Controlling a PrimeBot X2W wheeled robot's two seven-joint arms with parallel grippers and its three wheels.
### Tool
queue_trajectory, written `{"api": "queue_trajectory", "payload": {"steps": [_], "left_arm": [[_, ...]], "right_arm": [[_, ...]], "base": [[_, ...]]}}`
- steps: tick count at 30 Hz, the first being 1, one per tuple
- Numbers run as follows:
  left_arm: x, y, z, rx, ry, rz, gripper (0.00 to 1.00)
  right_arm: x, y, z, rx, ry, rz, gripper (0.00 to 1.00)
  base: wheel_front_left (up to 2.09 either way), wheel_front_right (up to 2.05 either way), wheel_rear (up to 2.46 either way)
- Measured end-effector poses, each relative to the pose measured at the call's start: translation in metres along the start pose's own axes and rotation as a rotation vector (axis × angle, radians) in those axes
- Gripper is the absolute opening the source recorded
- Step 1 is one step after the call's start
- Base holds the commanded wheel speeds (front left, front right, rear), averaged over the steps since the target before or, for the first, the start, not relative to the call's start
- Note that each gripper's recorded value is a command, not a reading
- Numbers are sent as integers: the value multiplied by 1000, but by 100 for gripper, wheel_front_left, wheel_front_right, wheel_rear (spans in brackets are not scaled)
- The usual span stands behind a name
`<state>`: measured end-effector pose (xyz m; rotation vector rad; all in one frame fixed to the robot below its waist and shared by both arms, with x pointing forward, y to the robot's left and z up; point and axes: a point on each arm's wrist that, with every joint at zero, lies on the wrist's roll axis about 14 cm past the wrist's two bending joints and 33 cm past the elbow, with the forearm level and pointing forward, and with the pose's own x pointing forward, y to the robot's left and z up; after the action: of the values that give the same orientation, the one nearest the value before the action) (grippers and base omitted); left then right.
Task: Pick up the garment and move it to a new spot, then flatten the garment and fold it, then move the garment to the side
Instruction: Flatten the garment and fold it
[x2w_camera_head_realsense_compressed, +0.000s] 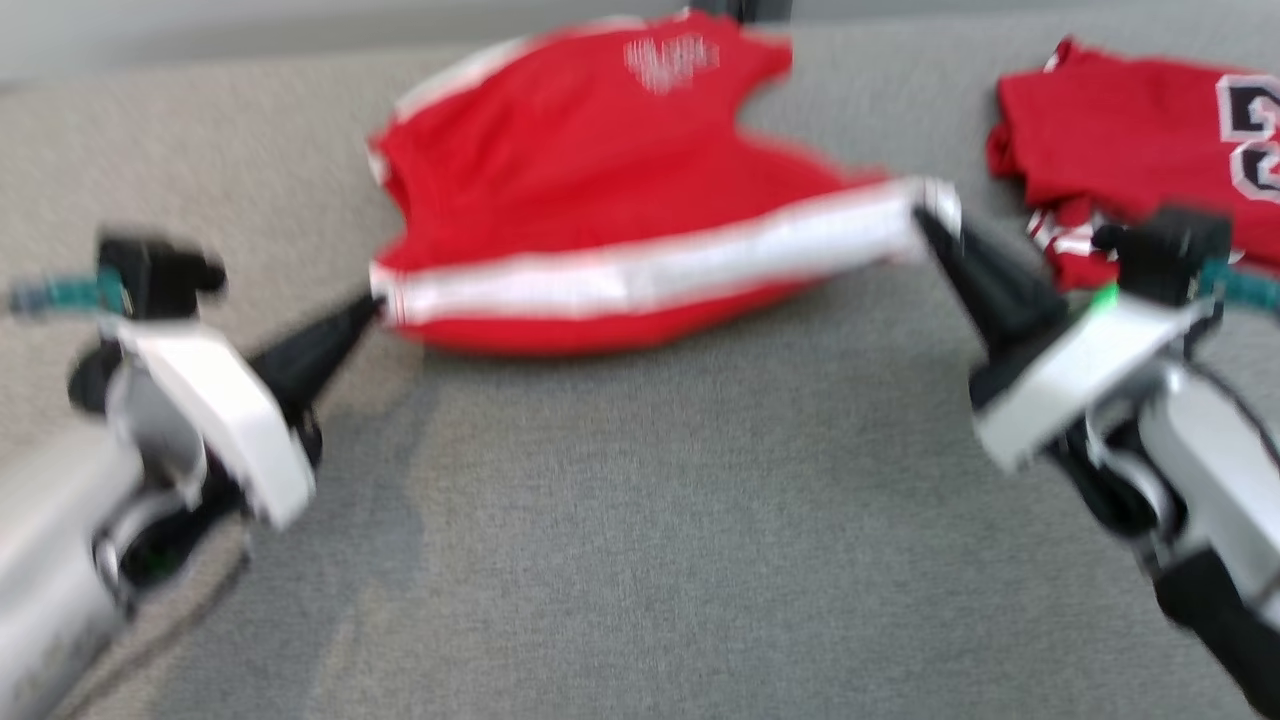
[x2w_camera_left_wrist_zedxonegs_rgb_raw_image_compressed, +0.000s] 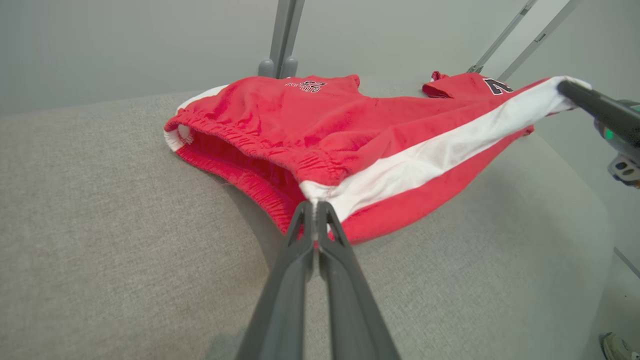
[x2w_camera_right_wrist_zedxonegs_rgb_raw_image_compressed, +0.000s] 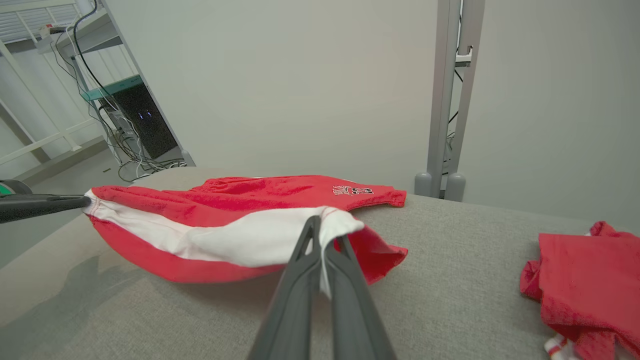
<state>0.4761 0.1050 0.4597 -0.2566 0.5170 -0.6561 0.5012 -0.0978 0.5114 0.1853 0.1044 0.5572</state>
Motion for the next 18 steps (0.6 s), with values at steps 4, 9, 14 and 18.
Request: {"api": "queue_trajectory", "payload": {"steps": [4, 9, 14, 18], "left_arm": [[-34, -33, -27, -42, 32, -20, 0], [-72, -71, -57, -79, 89, -46, 0], [-99, -101, -76, -114, 139, -78, 0], [-106, -107, -72, -121, 128, -74, 0]], "right_arm": [[-49, 16, -10, 31, 82, 8, 0], [-105, 25, -20, 62, 171, -17, 0], [-149, 32, -27, 121, 213, -59, 0], [-159, 37, -19, 131, 190, -82, 0]], "base": [[0, 0, 0], [0, 0, 0], [0, 0, 0], [0, 0, 0]]}}
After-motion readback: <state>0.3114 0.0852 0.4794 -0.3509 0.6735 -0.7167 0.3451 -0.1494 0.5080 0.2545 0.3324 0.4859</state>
